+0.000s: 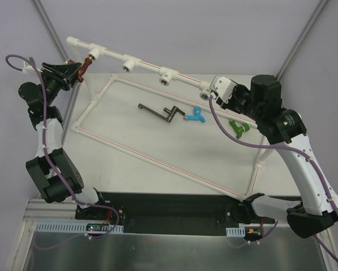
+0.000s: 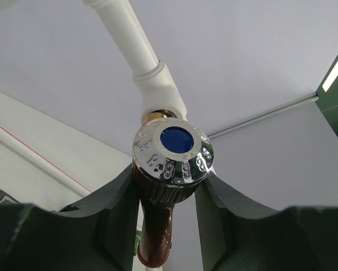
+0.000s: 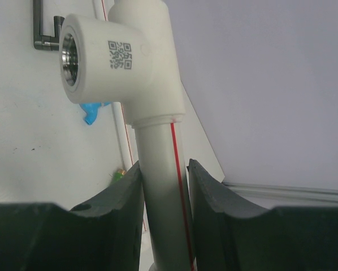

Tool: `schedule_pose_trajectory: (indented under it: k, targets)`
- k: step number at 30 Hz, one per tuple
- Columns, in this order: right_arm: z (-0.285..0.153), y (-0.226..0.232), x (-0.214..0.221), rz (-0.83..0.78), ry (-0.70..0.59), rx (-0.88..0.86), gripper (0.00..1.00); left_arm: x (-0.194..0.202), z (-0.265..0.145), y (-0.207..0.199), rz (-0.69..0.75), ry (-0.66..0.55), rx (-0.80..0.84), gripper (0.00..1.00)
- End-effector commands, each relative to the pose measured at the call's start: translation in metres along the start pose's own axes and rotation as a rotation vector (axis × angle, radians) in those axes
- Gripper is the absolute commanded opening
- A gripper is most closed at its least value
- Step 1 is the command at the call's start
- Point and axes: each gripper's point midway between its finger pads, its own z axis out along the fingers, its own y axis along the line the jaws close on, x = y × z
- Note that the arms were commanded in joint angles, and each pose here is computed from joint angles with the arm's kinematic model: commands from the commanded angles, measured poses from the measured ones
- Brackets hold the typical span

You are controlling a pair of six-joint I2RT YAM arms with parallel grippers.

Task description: Install the water faucets

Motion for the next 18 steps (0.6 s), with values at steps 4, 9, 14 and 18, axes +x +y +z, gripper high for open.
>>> schedule_pose_trajectory:
  k: [4, 9, 14, 18]
  targets:
    - [0.009, 0.034, 0.03, 0.083, 0.119, -0.099, 0.02, 0.004, 0.008, -0.033, 0.085, 0.03, 0.094, 0.0]
    - [0.009, 0.034, 0.03, 0.081, 0.121, -0.097, 0.02, 0.007, 0.011, -0.039, 0.093, 0.039, 0.107, 0.0]
    - [0.01, 0.035, 0.031, 0.08, 0.122, -0.101, 0.02, 0.006, 0.012, -0.046, 0.1, 0.036, 0.12, 0.0]
    - [0.01, 0.036, 0.031, 0.08, 0.122, -0.103, 0.02, 0.006, 0.013, -0.045, 0.096, 0.039, 0.119, 0.0]
